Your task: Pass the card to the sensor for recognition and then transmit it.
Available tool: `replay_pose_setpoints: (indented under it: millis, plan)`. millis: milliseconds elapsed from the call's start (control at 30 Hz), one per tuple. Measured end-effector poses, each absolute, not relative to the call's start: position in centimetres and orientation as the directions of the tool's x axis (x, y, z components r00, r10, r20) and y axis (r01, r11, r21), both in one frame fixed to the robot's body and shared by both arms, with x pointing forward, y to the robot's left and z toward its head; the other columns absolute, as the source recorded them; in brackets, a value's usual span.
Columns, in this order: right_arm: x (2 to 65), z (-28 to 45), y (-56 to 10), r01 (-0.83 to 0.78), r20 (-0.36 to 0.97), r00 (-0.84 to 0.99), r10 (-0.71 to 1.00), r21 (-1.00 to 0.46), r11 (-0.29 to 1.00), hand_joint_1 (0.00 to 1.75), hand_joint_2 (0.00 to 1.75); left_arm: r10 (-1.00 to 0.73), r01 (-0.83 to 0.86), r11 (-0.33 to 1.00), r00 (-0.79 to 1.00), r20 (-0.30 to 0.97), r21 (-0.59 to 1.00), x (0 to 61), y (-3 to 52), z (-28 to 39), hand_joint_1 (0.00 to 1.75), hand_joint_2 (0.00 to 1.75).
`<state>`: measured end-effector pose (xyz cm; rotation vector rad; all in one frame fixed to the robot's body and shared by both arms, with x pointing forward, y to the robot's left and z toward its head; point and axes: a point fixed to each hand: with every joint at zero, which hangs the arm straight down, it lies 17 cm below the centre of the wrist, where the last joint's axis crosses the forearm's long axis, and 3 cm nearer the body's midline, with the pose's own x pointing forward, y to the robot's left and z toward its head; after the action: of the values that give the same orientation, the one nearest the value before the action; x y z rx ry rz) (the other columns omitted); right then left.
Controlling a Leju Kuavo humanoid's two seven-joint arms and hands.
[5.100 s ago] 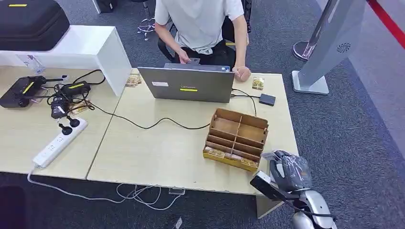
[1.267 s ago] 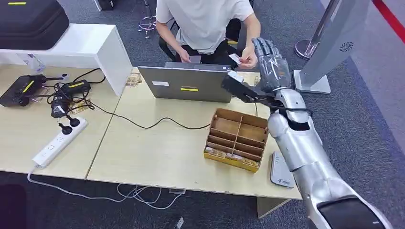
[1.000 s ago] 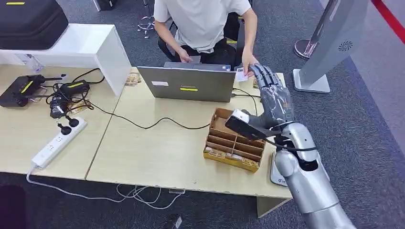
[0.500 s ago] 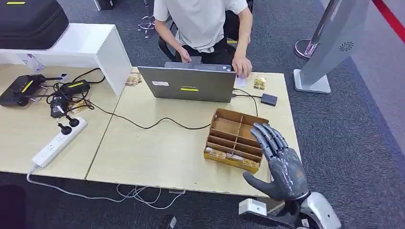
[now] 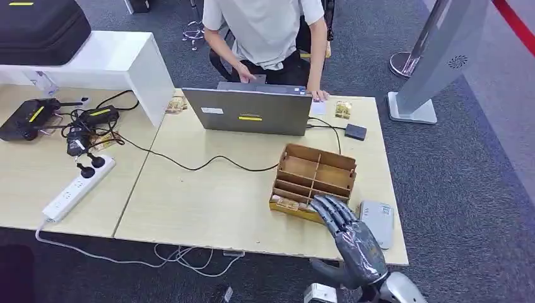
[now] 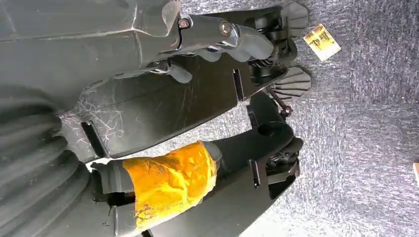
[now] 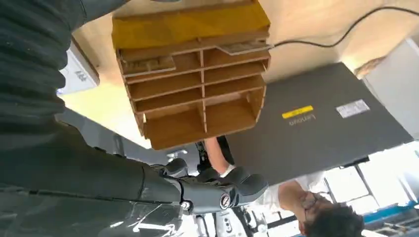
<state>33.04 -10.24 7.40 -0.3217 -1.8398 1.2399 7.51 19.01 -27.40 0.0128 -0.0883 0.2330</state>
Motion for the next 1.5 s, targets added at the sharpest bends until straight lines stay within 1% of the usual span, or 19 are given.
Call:
replay_pose_setpoints:
  millis: [167, 467, 700, 1033, 1500]
  plan:
    - [34.4, 4.1, -10.0, -0.247, 0.486, -0.549, 0.68, -0.871, 0.424, 0.0, 1.75, 0.22, -0.221, 0.975, 0.971, 0.092, 0.003, 7.6, 19.0, -27.4, 0.0, 1.75]
    - [37.0, -0.2, -10.2, -0.288, 0.492, -0.477, 0.728, -0.87, 0.4, 0.0, 1.75, 0.218, -0.22, 0.975, 0.971, 0.097, 0.014, 7.6, 19.5, -27.4, 0.0, 1.75]
    - [38.2, -2.2, -12.4, -0.293, 0.488, -0.412, 0.77, -0.871, 0.395, 0.0, 1.75, 0.227, -0.229, 0.973, 0.969, 0.1, 0.017, 7.7, 19.8, -27.5, 0.0, 1.75]
    - [38.5, -2.9, -13.5, -0.297, 0.496, -0.38, 0.781, -0.865, 0.405, 0.0, 1.75, 0.237, -0.24, 0.971, 0.967, 0.098, 0.022, 7.6, 19.9, -27.5, 0.0, 1.75]
    - [38.9, -2.1, -13.8, -0.283, 0.509, -0.374, 0.776, -0.859, 0.427, 0.0, 1.75, 0.251, -0.255, 0.967, 0.963, 0.097, 0.023, 7.6, 20.0, -27.5, 0.0, 1.75]
